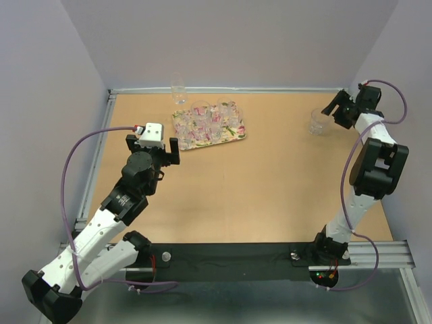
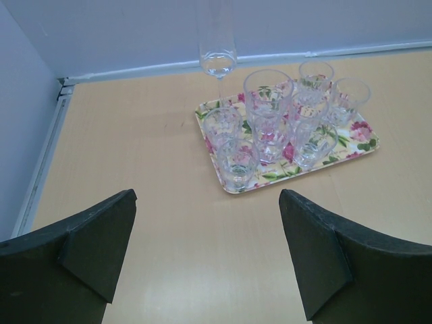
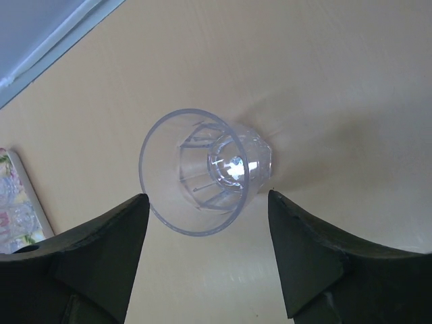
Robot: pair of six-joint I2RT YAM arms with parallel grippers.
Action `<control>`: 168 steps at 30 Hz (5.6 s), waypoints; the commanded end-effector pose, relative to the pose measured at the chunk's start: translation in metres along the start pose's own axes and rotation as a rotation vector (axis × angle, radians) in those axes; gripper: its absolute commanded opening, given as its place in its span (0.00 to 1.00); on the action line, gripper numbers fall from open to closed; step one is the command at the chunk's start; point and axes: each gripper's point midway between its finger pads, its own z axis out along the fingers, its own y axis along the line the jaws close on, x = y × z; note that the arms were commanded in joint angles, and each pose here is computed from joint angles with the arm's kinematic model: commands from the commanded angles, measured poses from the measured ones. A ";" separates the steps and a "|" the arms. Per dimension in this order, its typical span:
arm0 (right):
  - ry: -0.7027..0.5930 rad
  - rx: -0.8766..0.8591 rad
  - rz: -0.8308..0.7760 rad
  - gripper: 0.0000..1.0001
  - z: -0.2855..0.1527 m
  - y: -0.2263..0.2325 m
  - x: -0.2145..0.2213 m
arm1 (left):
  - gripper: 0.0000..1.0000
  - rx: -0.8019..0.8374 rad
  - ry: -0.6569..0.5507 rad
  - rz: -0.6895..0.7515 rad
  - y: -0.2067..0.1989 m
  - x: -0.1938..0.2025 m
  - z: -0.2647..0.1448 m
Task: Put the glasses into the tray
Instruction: Grab a glass with a robot arm, then place the glass into the tray
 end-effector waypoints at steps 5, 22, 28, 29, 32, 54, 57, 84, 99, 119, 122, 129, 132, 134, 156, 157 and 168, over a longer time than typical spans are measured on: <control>-0.053 0.005 0.026 0.69 0.012 0.000 -0.022 | 0.99 -0.028 -0.052 -0.029 0.006 -0.011 0.001; -0.001 0.014 -0.008 0.19 0.039 -0.015 -0.007 | 0.99 -0.033 -0.045 -0.025 0.007 -0.009 0.003; 0.005 -0.061 -0.088 0.04 0.029 0.000 -0.009 | 0.99 -0.033 -0.048 -0.027 0.007 -0.009 0.002; 0.009 -0.084 -0.103 0.03 0.026 0.004 -0.009 | 0.99 -0.034 -0.049 -0.028 0.008 -0.010 0.002; 0.034 -0.250 -0.185 0.01 0.010 0.033 -0.004 | 0.99 -0.033 -0.055 -0.031 0.008 -0.011 0.001; 0.037 -0.653 -0.557 0.00 -0.060 0.155 0.042 | 0.99 -0.028 -0.057 -0.032 0.007 -0.012 0.001; 0.037 -0.665 -0.596 0.01 -0.065 0.170 0.050 | 0.99 -0.031 -0.055 -0.031 0.008 -0.011 0.001; 0.057 -0.770 -0.890 0.00 -0.085 0.269 0.121 | 0.99 -0.042 -0.049 -0.025 0.010 -0.009 0.002; 0.094 -0.794 -0.966 0.01 -0.083 0.293 0.152 | 0.99 -0.045 -0.052 -0.033 0.010 -0.010 0.002; 0.129 -0.743 -0.992 0.00 -0.054 0.320 0.179 | 0.99 -0.054 -0.051 -0.031 0.013 -0.009 0.002; 0.104 -0.691 -0.958 0.01 -0.043 0.327 0.167 | 0.99 -0.057 -0.048 -0.029 0.013 -0.008 0.002; 0.100 -0.589 -0.861 0.00 -0.005 0.335 0.163 | 0.99 -0.068 -0.044 -0.024 0.015 -0.006 0.003; 0.084 -0.539 -0.831 0.01 0.008 0.335 0.163 | 0.99 -0.071 -0.044 -0.024 0.015 -0.006 0.003; 0.073 -0.508 -0.809 0.00 0.016 0.334 0.162 | 0.99 -0.073 -0.044 -0.025 0.016 -0.006 0.003; 0.076 -0.468 -0.763 0.10 0.043 0.335 0.182 | 0.99 -0.074 -0.040 -0.021 0.016 -0.004 0.004; 0.080 -0.466 -0.765 0.12 0.043 0.334 0.183 | 0.99 -0.073 -0.043 -0.022 0.016 -0.005 0.003; 0.043 -0.480 -0.812 0.68 0.014 0.334 0.169 | 0.99 -0.079 -0.052 -0.028 0.018 -0.008 0.002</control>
